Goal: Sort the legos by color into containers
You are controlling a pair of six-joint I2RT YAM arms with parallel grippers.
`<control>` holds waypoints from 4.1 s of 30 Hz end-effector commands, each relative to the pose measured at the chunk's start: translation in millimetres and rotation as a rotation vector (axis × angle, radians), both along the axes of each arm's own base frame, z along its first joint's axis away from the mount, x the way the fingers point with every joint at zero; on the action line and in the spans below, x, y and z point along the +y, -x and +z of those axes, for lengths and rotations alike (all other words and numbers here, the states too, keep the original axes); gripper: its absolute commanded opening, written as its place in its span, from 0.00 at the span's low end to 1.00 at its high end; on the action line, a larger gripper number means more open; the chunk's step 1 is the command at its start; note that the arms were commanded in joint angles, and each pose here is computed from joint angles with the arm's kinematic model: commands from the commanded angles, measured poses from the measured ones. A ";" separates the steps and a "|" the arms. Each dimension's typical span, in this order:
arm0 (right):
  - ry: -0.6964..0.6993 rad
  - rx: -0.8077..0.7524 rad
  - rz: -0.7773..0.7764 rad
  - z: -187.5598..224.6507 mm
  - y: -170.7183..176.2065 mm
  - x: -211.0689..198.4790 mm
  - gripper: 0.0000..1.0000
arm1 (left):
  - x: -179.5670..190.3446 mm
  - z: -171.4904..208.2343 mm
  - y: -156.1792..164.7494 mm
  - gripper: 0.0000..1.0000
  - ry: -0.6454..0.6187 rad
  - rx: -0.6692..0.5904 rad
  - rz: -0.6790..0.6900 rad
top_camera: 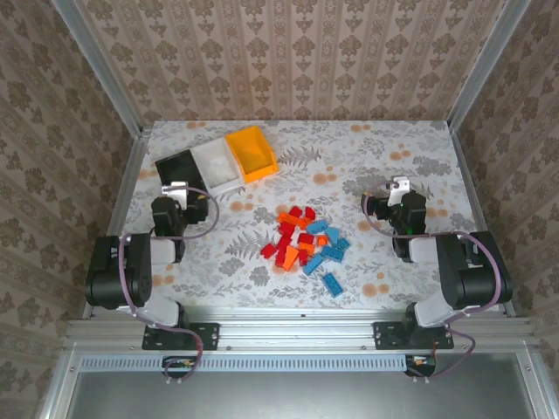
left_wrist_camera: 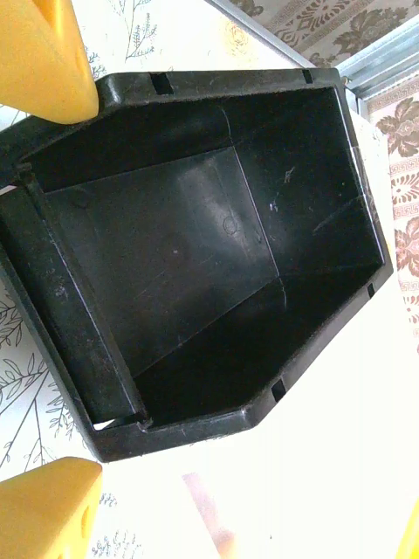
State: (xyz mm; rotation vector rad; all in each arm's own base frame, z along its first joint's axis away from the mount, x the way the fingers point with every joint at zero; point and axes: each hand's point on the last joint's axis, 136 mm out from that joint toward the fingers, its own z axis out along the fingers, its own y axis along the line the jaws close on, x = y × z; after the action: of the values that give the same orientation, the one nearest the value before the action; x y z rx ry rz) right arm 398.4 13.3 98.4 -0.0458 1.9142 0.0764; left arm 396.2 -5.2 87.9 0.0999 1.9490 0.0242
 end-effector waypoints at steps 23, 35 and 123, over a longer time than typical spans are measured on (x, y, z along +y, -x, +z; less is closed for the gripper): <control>0.004 -0.002 -0.009 0.2 0.1 -1.9 1.00 | -3.4 5.9 -3.2 1.00 -0.012 -0.016 -0.021; 0.004 -0.002 -0.009 0.1 -0.3 -1.9 1.00 | -3.4 6.0 -3.5 1.00 -0.014 -0.016 -0.022; -0.297 0.509 -0.186 42.6 105.0 60.4 0.78 | -16.0 -4.9 -68.5 0.00 0.110 0.807 0.215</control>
State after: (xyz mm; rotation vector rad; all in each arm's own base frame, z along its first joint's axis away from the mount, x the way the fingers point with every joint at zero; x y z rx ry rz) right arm 299.3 78.4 138.8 0.3694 2.3830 0.2965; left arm 456.7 4.3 67.9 -0.3447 2.7729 0.0034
